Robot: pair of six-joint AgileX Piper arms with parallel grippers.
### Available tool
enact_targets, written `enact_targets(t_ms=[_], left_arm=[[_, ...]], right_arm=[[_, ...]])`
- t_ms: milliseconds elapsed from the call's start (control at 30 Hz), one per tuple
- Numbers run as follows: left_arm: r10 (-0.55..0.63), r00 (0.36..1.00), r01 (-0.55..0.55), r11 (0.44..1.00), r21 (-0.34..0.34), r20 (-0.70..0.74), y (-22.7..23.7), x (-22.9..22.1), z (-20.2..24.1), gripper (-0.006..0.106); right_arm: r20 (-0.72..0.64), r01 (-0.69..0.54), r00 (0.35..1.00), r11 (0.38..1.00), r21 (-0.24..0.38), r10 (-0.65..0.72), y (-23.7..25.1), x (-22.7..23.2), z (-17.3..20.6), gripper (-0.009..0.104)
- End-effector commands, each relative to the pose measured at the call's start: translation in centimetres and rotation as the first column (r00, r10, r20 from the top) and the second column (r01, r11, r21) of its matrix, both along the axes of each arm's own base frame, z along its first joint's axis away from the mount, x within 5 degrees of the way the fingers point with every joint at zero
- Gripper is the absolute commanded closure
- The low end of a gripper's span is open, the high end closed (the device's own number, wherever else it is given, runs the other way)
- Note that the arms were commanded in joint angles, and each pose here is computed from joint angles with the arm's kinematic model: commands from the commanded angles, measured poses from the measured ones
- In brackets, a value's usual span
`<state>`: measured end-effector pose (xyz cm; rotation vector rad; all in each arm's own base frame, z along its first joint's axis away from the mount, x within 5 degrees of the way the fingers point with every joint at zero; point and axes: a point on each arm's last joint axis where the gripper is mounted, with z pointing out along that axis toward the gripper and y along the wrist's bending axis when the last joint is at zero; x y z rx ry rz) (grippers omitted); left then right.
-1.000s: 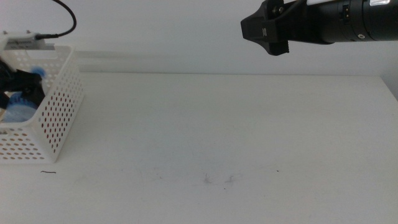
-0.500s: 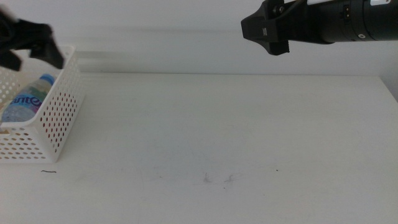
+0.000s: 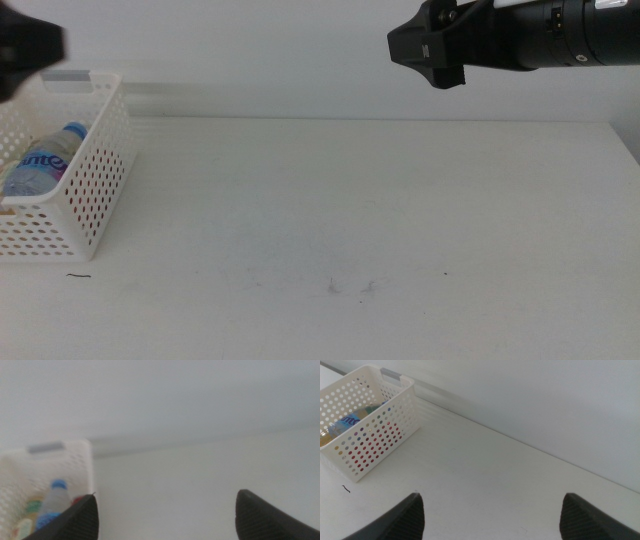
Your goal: Use arms to grab the bottles and put them into the dustbin to the left of the table.
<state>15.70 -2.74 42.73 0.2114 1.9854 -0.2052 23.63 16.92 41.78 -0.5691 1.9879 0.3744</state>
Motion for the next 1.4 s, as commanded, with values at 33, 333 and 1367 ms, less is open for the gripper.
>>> enact_targets(t_ms=[33, 333, 1367], left_arm=[[0.057, 0.994, -0.054, 0.998, -0.036, 0.092, 0.5, -2.1, 0.3, 0.007], [0.055, 0.985, -0.045, 0.997, -0.063, 0.161, 0.6, -4.5, 1.0, 0.007], [0.204, 0.915, -0.211, 0.977, -0.017, 0.347, 2.5, -10.3, -19.2, 0.007]], right_arm=[[0.001, -0.001, 1.000, 1.000, -0.008, 0.001, 0.0, 0.0, -0.2, 0.008], [0.001, -0.001, 1.000, 1.000, -0.008, 0.001, 0.0, 0.0, -0.2, 0.008], [0.202, 0.419, 0.875, 0.897, 0.140, -0.440, -15.5, -13.2, -13.8, 0.008]])
